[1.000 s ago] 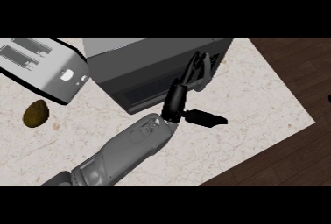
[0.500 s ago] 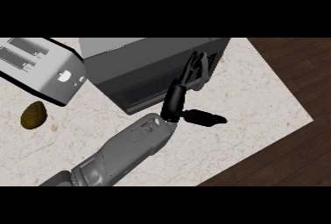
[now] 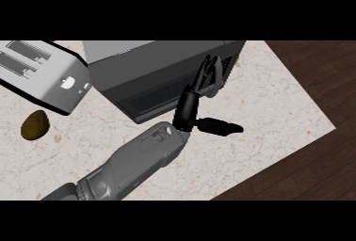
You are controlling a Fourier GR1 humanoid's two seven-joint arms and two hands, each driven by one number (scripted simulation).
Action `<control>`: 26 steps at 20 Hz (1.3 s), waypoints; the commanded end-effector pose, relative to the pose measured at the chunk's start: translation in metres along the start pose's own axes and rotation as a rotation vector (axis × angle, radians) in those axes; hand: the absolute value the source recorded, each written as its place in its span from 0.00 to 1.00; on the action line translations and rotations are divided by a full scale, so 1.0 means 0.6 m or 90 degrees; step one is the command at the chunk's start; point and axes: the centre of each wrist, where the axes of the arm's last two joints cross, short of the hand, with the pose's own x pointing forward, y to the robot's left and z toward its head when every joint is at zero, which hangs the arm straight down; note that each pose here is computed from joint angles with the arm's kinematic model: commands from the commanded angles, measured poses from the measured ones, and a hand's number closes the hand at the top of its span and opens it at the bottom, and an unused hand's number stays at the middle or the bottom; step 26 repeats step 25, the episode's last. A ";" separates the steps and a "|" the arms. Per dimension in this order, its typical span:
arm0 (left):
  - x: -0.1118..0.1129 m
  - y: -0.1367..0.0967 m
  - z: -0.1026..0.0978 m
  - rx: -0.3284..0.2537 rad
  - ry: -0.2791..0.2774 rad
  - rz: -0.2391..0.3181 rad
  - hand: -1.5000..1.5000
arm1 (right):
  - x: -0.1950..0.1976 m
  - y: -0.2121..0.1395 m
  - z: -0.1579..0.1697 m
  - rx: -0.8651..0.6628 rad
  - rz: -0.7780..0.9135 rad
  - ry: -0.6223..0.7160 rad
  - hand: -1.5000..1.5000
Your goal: Pick up the milk, place it into the microwave and close the microwave
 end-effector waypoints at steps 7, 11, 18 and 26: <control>0.007 0.001 -0.028 0.016 0.011 0.003 0.00 | 0.007 -0.003 -0.016 0.017 -0.020 -0.011 0.00; -0.007 0.009 -0.022 0.011 0.076 0.022 1.00 | 0.013 -0.005 -0.017 0.021 -0.014 -0.005 0.00; -0.041 0.097 -0.044 0.052 0.052 -0.206 0.00 | 0.016 -0.008 -0.013 0.011 -0.016 0.010 0.00; -0.043 0.096 -0.049 0.075 0.090 -0.227 0.00 | 0.030 -0.011 -0.009 0.005 -0.002 0.010 0.00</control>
